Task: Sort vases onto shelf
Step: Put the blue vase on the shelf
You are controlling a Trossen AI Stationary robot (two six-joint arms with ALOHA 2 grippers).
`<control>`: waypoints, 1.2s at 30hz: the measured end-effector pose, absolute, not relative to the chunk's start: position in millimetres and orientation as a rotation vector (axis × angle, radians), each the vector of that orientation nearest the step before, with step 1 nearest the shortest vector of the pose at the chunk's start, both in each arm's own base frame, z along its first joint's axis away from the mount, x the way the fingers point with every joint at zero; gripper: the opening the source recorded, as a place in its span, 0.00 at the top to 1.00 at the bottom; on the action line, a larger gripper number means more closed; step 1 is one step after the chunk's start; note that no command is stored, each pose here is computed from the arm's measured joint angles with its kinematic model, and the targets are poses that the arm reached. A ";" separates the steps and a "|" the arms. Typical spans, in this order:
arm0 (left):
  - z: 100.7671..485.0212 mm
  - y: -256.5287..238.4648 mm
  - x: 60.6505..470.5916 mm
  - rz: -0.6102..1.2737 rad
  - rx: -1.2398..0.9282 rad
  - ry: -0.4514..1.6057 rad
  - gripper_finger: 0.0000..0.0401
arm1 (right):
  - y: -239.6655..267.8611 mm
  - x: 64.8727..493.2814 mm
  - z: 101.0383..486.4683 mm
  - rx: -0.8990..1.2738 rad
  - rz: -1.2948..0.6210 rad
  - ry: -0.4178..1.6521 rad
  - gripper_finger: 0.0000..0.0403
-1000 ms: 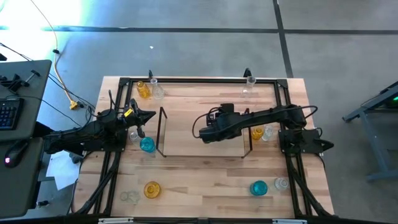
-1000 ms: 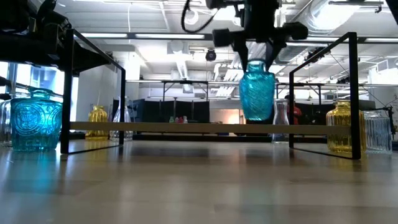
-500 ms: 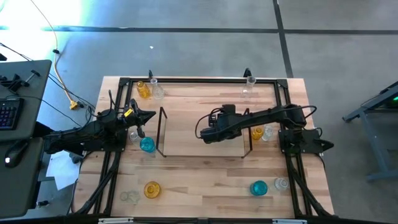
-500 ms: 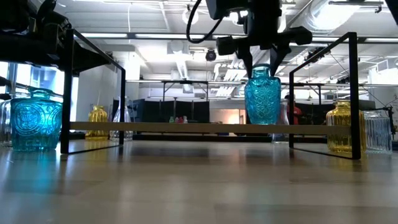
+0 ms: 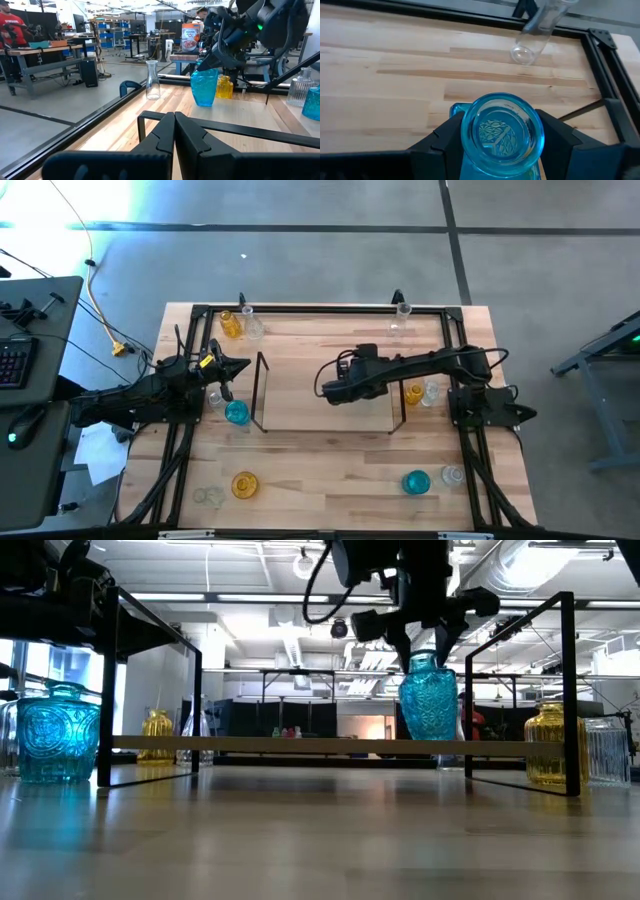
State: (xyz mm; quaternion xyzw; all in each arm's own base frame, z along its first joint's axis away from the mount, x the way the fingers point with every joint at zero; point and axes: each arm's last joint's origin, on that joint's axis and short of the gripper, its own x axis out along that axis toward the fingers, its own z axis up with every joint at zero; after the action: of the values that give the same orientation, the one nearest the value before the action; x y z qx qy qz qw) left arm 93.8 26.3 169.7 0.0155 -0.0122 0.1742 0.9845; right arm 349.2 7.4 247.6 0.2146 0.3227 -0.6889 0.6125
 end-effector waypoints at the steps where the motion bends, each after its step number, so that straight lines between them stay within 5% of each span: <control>1: 169.6 26.3 93.8 0.350 0.031 -0.024 0.99 | 7.2 347.7 245.5 0.488 -1.597 0.743 0.57; 36: 169.7 26.3 93.8 0.350 0.031 -0.025 0.99 | 8.4 338.3 254.8 0.537 -1.553 0.843 0.44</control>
State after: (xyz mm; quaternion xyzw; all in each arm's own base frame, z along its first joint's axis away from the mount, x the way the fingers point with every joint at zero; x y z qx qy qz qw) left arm 93.8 26.3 169.7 0.0154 -0.0124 0.1740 0.9845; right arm 338.3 8.4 254.8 0.2319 0.3640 -0.6707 0.6032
